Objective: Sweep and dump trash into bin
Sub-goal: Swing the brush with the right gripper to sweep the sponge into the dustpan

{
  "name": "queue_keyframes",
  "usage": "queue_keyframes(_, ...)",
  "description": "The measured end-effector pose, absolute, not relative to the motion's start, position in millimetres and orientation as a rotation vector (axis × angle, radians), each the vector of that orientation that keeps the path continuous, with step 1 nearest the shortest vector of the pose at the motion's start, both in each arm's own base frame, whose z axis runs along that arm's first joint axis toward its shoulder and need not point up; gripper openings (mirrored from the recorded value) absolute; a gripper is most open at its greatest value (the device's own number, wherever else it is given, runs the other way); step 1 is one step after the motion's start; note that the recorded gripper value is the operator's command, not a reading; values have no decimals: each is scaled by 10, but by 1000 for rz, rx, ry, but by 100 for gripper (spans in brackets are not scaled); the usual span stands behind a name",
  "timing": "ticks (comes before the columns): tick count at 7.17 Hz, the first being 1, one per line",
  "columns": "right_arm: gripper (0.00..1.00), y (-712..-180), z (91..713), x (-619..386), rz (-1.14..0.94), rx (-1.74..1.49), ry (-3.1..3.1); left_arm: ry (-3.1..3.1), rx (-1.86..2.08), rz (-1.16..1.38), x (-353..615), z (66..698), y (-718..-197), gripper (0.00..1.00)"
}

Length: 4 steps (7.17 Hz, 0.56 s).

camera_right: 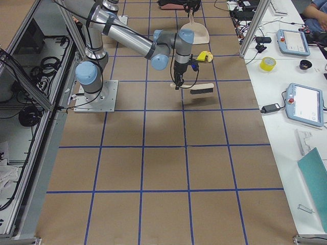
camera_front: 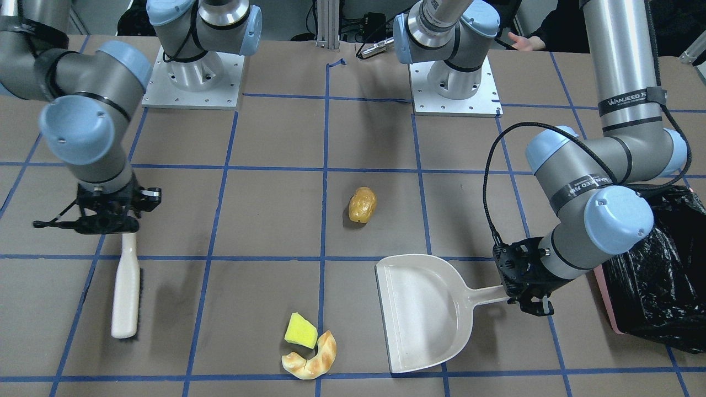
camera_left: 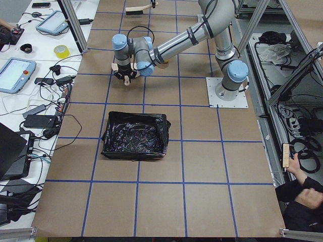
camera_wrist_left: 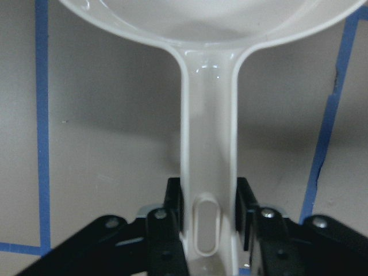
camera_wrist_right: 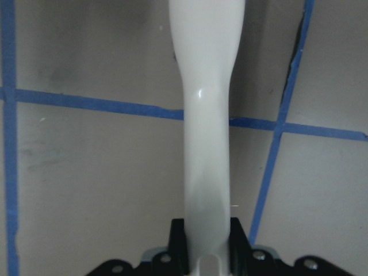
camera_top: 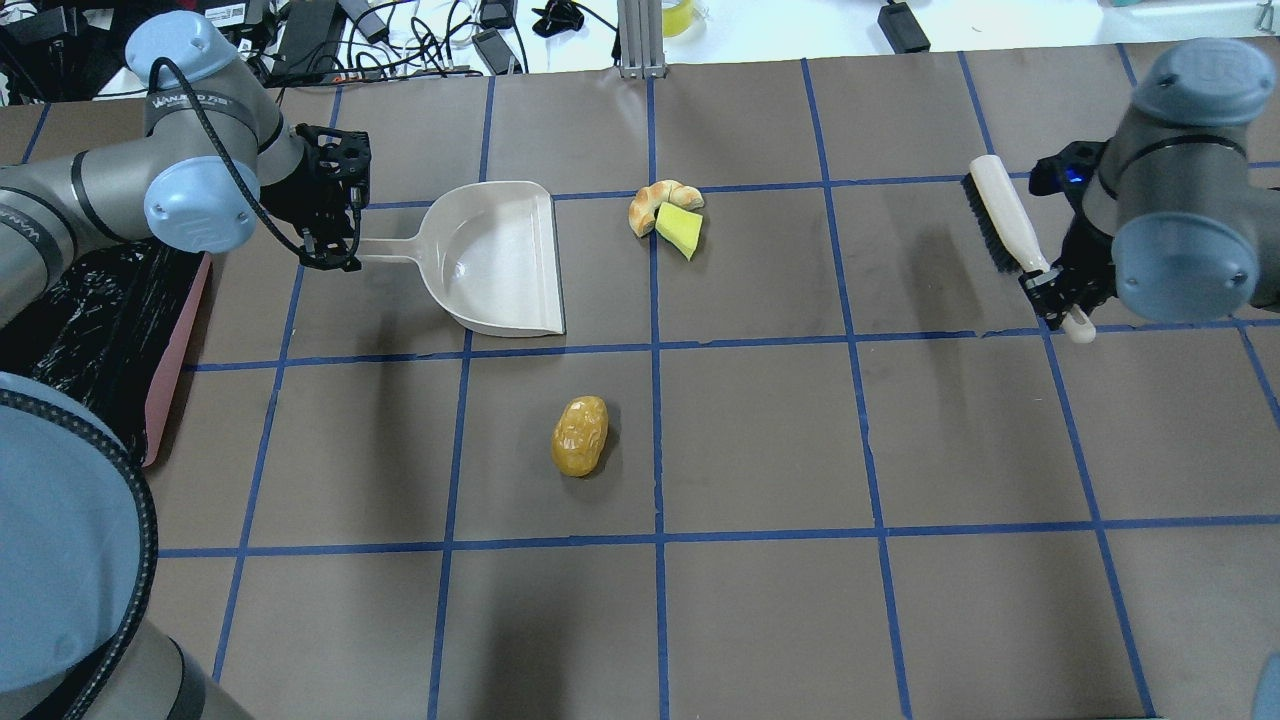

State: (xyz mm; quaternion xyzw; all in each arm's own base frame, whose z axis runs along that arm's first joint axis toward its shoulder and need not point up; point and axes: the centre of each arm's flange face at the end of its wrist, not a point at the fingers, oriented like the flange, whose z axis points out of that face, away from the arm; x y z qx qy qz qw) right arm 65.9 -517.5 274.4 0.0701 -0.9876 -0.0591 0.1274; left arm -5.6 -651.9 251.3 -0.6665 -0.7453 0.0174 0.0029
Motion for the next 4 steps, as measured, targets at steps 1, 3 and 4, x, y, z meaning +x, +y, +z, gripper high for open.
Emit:
queue_keyframes(1, 9, -5056, 2725, 1199, -170, 164, -2851, -2335, -2091, 53, -56, 2495, -6526, 0)
queue_keyframes(3, 9, -4832, 2657, 2013, -170, 63, -2848, -2335, -2089, 51, -55, 2469, -6537, 0)
queue_keyframes(4, 8, -4829, 2612, 2267, -176, 16, -2877, -2335, -2089, 51, -54, 2460, -6540, 0)
